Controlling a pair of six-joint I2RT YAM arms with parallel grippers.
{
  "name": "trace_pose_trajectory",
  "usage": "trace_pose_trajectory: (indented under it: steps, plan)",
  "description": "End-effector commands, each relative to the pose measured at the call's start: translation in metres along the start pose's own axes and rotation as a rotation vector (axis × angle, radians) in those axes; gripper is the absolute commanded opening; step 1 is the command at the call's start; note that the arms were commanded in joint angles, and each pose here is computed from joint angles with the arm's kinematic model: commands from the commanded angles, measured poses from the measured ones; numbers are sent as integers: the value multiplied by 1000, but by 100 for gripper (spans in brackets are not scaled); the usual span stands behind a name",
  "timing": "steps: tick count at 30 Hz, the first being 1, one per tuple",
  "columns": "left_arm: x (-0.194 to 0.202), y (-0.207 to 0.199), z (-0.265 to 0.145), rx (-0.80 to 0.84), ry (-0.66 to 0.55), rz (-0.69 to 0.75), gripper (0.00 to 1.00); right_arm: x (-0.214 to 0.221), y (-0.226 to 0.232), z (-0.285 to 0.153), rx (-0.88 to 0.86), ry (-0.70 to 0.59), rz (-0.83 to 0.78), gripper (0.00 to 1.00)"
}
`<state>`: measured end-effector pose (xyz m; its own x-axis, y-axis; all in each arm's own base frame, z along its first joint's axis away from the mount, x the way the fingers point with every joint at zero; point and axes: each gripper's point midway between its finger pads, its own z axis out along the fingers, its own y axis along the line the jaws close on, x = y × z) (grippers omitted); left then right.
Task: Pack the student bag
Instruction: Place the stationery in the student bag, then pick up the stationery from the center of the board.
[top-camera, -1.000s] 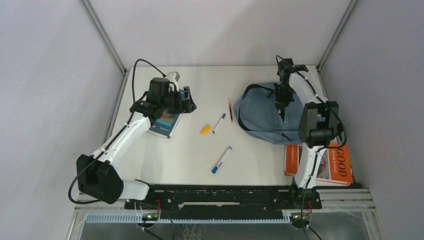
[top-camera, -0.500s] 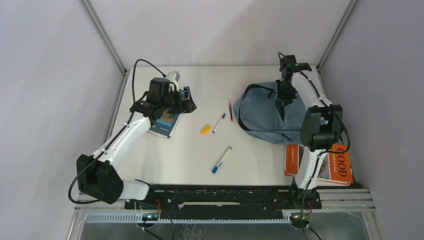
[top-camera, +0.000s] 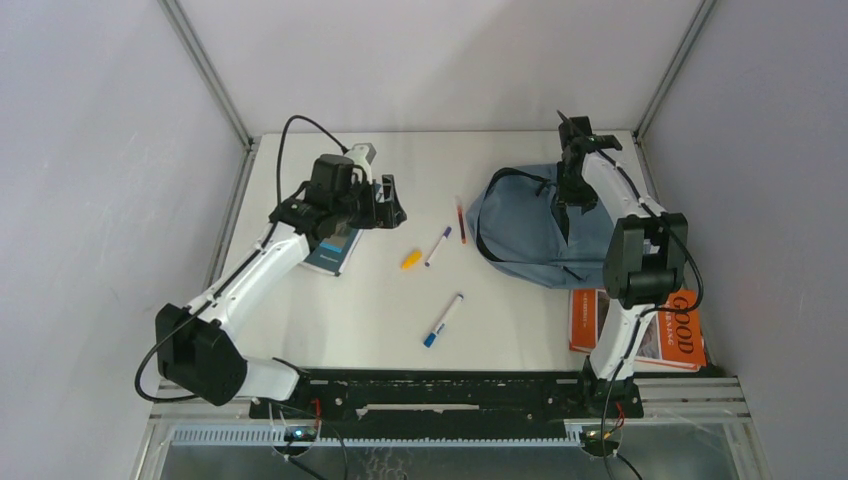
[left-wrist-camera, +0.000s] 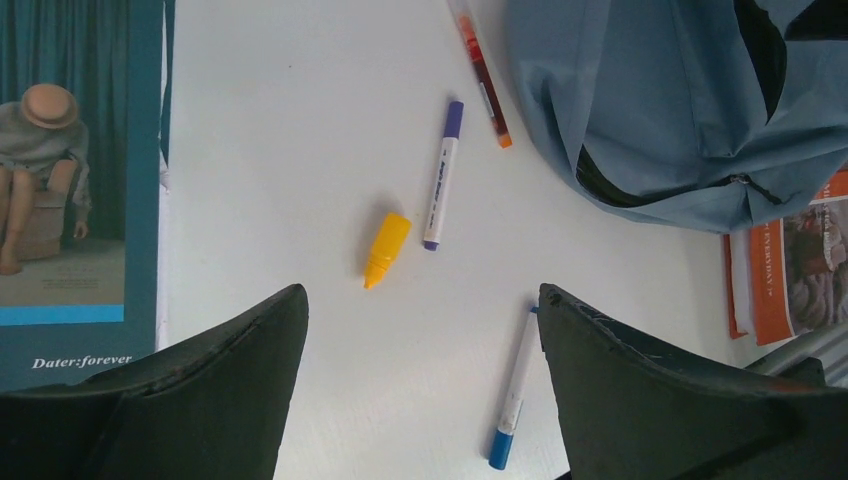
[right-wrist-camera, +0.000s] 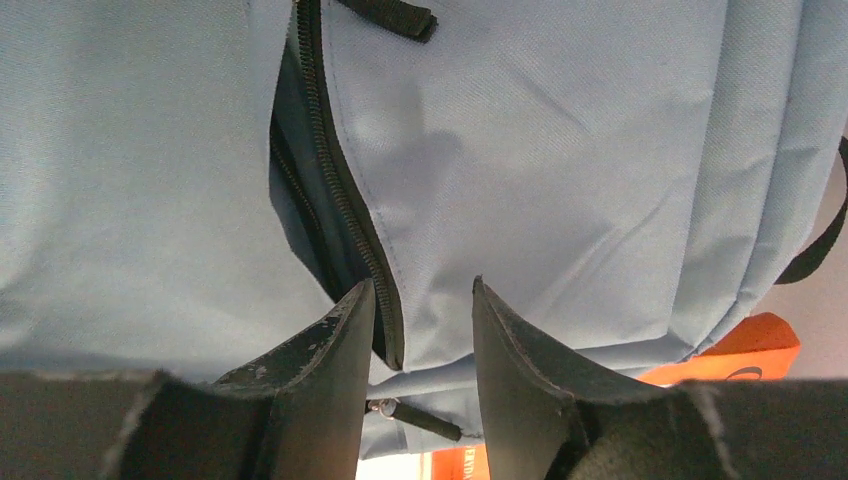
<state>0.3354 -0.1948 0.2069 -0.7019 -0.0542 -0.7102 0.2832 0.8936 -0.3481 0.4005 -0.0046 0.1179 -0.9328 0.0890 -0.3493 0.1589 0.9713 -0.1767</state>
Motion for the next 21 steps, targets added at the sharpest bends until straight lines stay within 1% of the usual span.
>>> trace_pose_trajectory:
  steps: [1,3,5,8,12,14,16,19,21]
  plan:
    - [-28,-16,-7,29,-68,0,89,-7,2,14,25,-38,3,49]
    - [-27,-16,-6,26,-64,0,89,-5,5,17,14,-38,2,49]
    - [-26,-16,-5,24,-64,-1,89,-4,6,17,5,-47,4,55]
    - [-26,-18,-4,25,-62,0,89,-4,11,17,-5,-58,-1,56]
    - [-24,-21,-2,30,-52,1,90,-3,9,23,55,-57,-28,56]
    - [-23,-23,-1,35,-48,3,90,-2,4,27,96,-53,-32,53]
    - [-22,-25,0,36,-46,6,89,-1,-4,27,139,-58,-29,45]
    - [-21,-26,1,35,-41,6,90,-3,-18,20,182,-84,0,20]
    - [-19,-27,4,36,-33,5,90,-7,-22,6,172,-124,22,5]
